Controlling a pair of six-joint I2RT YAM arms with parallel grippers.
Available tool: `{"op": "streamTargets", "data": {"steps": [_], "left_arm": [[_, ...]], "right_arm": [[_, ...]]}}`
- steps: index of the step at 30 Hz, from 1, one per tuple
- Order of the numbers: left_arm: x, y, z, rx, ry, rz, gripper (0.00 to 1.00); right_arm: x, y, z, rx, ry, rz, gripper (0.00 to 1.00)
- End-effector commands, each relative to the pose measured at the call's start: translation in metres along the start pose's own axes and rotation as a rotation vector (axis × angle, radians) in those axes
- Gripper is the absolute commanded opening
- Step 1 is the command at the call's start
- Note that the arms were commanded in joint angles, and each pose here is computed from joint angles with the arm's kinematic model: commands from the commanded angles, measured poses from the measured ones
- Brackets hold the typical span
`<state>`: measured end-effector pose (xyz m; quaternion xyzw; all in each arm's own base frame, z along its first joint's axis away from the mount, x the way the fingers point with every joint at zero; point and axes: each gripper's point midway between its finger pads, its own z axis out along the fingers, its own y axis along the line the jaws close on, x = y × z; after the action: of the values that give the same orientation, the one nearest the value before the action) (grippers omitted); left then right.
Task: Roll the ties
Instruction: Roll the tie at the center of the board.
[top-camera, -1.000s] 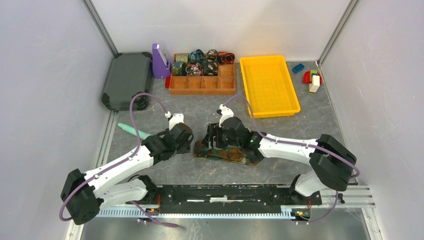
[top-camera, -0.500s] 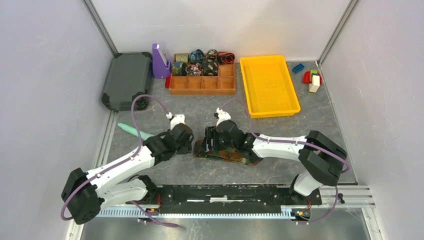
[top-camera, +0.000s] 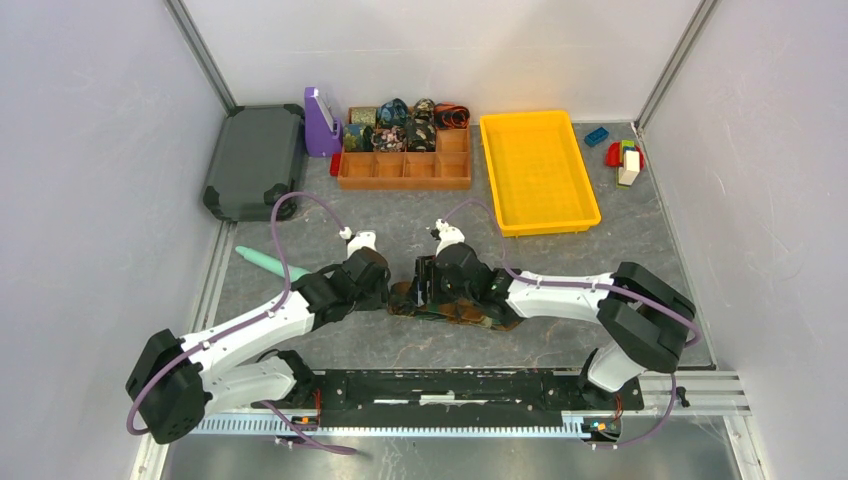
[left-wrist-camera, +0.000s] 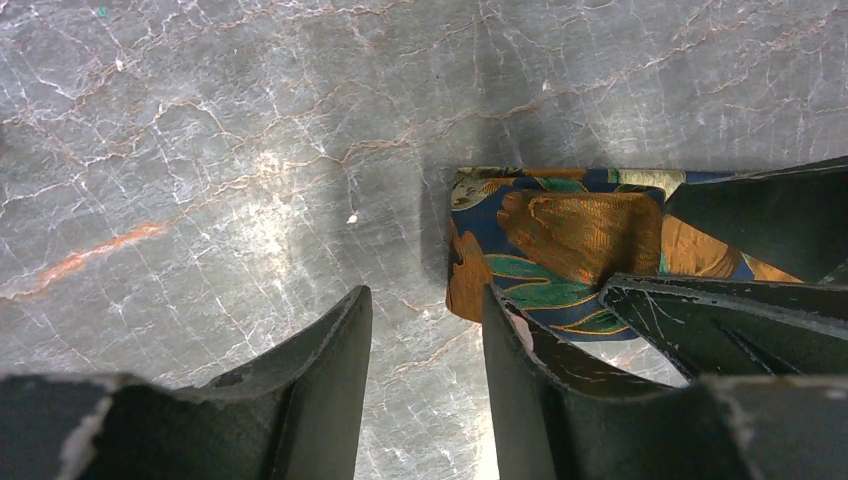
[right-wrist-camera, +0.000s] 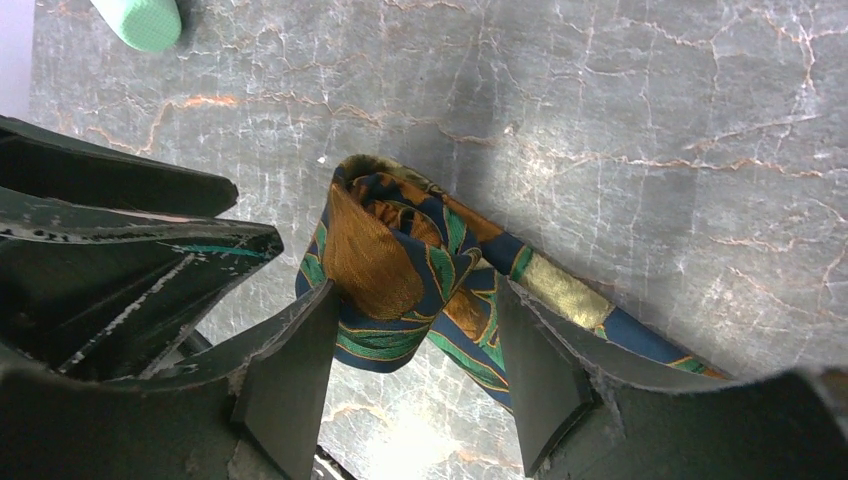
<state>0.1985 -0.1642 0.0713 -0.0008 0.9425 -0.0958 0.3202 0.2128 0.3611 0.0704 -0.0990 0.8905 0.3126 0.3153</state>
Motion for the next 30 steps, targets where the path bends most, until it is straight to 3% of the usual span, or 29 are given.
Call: {"op": "streamTargets", "data": {"steps": [1, 16, 30], "left_arm": [[-0.010, -0.008, 0.000, 0.044, -0.034, 0.037, 0.52], [-0.017, -0.028, -0.004, 0.165, -0.066, 0.079, 0.78], [-0.012, -0.041, 0.001, 0.274, -0.050, 0.084, 0.85]], "right_arm": [[-0.003, -0.002, -0.006, 0.001, -0.034, -0.006, 0.64], [0.005, -0.020, -0.009, 0.045, -0.028, -0.021, 0.62], [0.012, -0.034, -0.011, 0.069, -0.016, -0.024, 0.62]]}}
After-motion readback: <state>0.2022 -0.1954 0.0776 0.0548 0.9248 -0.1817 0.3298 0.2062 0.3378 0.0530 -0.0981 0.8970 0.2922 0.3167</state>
